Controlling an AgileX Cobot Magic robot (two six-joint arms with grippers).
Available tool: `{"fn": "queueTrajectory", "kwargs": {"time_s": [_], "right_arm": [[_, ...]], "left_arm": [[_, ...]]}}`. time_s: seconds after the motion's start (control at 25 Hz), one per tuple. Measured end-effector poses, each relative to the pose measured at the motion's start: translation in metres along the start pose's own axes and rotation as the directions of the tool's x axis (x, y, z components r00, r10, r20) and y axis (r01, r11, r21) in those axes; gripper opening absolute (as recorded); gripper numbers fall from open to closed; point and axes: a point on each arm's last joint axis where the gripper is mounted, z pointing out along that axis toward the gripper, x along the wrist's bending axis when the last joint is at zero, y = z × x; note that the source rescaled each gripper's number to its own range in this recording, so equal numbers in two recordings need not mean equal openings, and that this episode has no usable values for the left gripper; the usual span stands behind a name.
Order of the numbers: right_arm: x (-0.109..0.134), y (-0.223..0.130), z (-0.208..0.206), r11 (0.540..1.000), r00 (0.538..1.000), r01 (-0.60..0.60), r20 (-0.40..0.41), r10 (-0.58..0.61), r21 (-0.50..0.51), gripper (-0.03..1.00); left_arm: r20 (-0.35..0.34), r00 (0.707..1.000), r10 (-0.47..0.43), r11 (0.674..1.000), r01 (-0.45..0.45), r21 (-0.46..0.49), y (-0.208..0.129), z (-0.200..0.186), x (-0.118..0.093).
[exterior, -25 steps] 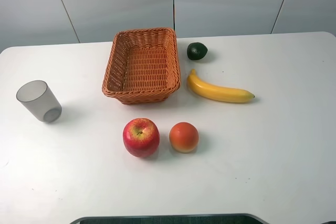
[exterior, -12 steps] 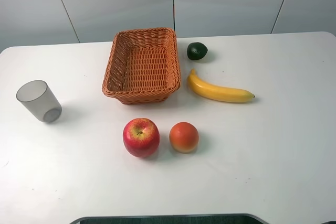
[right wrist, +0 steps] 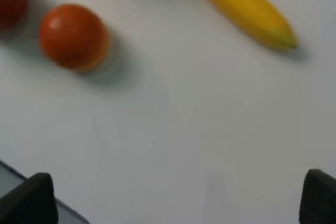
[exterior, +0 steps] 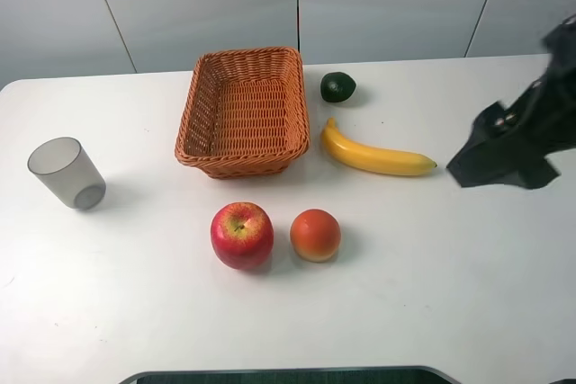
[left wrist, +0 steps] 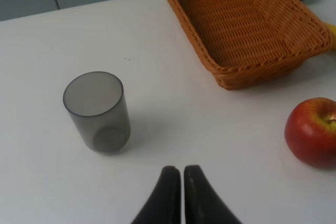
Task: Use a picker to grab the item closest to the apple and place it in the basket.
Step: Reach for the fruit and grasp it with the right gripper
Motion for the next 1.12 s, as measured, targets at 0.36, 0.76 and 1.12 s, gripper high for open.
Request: {"fn": "queueTrajectory", "kwargs": {"time_s": [0.36, 0.76, 1.12], "right_arm": [[0.061, 0.026, 0.075, 0.917, 0.918, 0.385, -0.147, -0.369, 0.105, 1.0], [0.086, 0.039, 0.135, 0.861, 0.859, 0.505, -0.134, -0.494, 0.06, 1.0], [0.091, 0.05, 0.17, 0.811, 0.815, 0.577, -0.135, -0.564, 0.095, 1.0]], "left_arm": [[0.0, 1.0, 0.0, 1.0, 0.0, 0.0, 0.0, 0.0, 0.0], [0.0, 1.0, 0.0, 1.0, 0.0, 0.0, 0.0, 0.0, 0.0], [0.0, 1.0, 0.0, 1.0, 0.0, 0.0, 0.0, 0.0, 0.0]]}}
